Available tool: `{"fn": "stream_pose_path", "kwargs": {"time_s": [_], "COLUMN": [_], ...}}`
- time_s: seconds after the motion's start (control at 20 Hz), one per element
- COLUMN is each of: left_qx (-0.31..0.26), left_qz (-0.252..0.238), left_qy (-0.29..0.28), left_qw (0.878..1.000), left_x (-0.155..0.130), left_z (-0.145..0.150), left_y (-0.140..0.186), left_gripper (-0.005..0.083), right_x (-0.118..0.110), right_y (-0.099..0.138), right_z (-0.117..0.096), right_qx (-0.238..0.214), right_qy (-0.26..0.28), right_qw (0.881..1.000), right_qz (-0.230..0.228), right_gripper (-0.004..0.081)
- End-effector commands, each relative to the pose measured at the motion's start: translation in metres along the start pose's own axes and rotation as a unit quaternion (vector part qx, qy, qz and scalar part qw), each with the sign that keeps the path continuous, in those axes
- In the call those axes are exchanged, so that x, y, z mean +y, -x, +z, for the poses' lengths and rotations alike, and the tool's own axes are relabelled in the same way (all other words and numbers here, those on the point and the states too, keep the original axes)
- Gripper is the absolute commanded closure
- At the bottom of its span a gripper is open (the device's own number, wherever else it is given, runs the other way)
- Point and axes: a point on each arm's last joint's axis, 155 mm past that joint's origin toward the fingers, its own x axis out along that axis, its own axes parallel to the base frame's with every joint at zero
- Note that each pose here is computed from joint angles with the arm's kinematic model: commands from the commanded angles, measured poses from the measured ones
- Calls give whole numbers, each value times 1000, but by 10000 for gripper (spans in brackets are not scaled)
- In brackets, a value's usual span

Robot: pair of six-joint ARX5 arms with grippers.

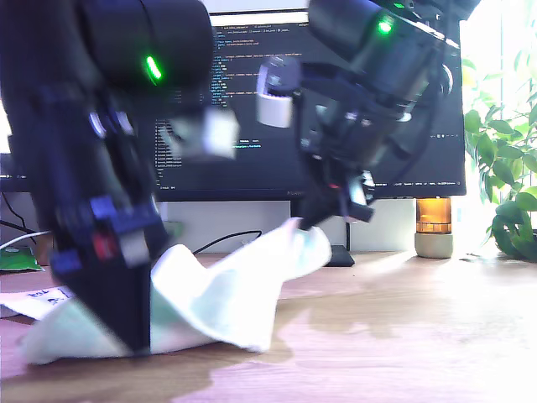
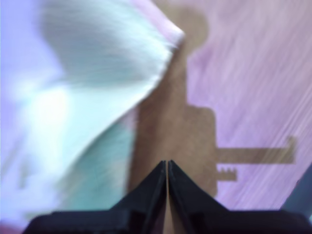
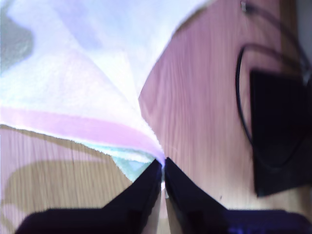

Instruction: Fold the tea towel to a neat square and place it to the right

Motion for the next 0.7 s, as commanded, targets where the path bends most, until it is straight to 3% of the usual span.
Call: {"fn": "stream_pose_path", "kwargs": {"time_s": [0.0, 0.15, 0.25, 0.4, 0.65], "left_qx": [-22, -72, -72, -105, -251], "left_qz": [1, 3, 10, 30, 88], "left_qy": [12, -11, -52, -64, -56], "left_qw": [1000, 997, 996, 992, 962], "left_x": [4, 4, -2, -4, -14], "left_z": [10, 32, 28, 25, 40], "left_y": [1, -1, -4, 4, 48], "left_gripper": [797, 797, 797, 797, 797], "right_x": [1, 4, 4, 3, 3], "right_y": [-1, -1, -1, -1, -1], "right_z": [3, 7, 8, 7, 8], "right_qx": [-4, -14, -16, -15, -20], "right_qy": [-12, -14, -14, -18, -21], "right_qw": [1000, 1000, 1000, 1000, 1000], "right_qz": [3, 10, 10, 10, 10], "right_gripper": [783, 783, 783, 783, 783]}}
